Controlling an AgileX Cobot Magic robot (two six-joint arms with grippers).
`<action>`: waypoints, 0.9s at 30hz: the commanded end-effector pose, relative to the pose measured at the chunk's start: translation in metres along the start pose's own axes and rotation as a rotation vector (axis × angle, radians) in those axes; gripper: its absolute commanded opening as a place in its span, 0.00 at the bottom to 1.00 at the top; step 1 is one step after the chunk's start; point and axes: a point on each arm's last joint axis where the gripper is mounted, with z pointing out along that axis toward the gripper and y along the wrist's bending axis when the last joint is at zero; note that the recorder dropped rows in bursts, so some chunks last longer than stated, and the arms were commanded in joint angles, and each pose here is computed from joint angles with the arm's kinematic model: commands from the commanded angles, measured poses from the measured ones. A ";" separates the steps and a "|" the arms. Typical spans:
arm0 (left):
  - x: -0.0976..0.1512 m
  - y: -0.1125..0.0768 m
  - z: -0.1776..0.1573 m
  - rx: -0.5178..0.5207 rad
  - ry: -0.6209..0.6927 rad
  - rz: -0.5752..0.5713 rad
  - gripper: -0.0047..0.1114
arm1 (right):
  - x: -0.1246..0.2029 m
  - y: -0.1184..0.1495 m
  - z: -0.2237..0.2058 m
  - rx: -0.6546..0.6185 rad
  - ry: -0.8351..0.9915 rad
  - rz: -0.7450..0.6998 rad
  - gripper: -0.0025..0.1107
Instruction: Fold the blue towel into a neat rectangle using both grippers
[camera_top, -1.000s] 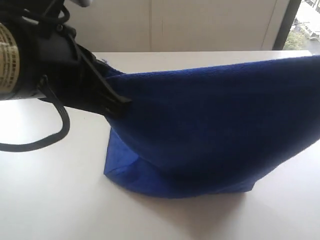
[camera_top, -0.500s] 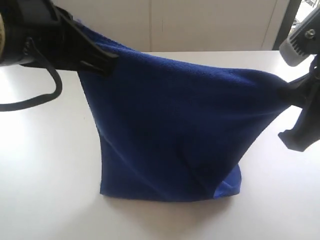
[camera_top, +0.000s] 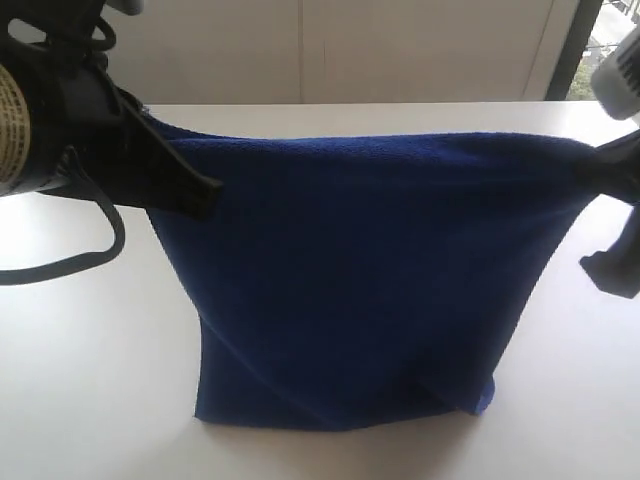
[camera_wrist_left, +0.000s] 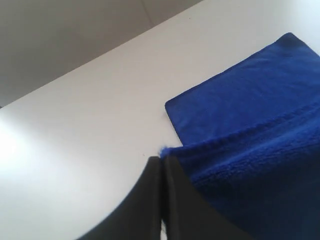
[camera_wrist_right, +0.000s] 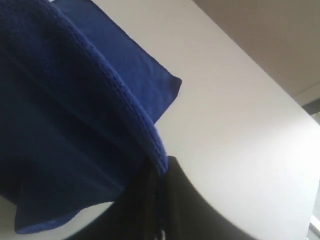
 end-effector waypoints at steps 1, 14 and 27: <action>0.001 0.001 0.000 -0.018 -0.003 0.013 0.04 | 0.005 -0.003 -0.023 0.040 -0.053 -0.070 0.02; 0.000 -0.008 0.014 -0.091 -0.011 0.099 0.04 | 0.007 0.004 0.008 0.007 -0.016 -0.186 0.02; 0.000 -0.002 0.075 -0.178 0.023 0.036 0.04 | -0.001 0.005 0.055 0.031 0.022 -0.192 0.02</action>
